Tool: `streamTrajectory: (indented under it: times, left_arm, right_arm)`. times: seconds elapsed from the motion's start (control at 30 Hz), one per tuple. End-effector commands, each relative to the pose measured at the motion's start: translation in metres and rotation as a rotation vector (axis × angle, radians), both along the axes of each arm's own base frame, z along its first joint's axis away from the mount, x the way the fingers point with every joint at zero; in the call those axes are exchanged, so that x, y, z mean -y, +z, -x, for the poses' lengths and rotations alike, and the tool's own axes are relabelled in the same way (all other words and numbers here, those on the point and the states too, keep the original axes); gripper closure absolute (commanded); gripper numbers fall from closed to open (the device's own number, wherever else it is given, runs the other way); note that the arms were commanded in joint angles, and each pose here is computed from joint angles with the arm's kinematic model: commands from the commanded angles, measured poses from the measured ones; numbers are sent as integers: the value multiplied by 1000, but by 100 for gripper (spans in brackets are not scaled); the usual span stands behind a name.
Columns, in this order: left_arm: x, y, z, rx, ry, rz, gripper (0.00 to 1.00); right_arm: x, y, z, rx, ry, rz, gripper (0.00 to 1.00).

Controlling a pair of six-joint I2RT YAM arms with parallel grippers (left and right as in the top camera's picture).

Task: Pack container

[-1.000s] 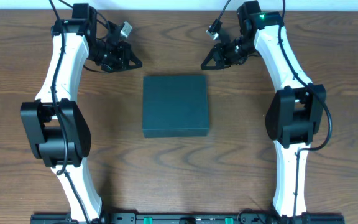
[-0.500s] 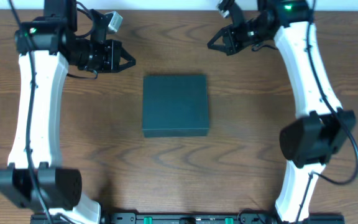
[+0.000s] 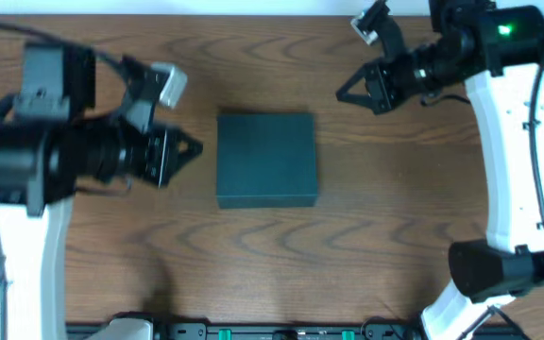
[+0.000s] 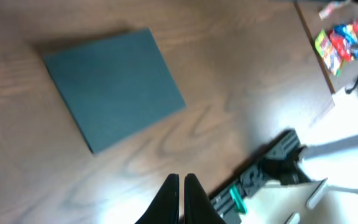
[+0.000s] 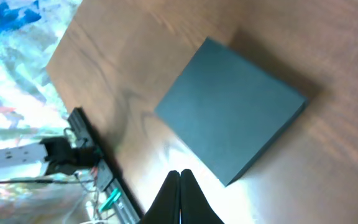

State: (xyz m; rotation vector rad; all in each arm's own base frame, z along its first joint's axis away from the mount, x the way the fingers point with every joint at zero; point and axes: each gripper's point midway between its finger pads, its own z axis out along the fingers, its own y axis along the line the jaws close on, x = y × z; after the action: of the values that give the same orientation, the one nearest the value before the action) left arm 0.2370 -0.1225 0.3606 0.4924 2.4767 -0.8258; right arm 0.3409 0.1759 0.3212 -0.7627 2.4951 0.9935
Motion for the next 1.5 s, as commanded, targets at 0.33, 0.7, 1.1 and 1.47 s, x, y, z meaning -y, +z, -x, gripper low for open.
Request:
streamTrajectory:
  times: [0.33,0.7,1.1,1.47]
  left_arm:
    - [-8,20,89,192,-48,-27,66]
    - [-9,12,109,115,-40,-25,5]
    - [-9,12,109,115,-40,-26,5]
    - [-31,0,99,121,35,-160,5]
  right_arm:
    - [-22,31,77,112,157,75,75]
    - [-34,31,87,33,121,66,1]
    - [-34,31,87,33,121,66,1]
    - [-34,31,87,33,121,66,1]
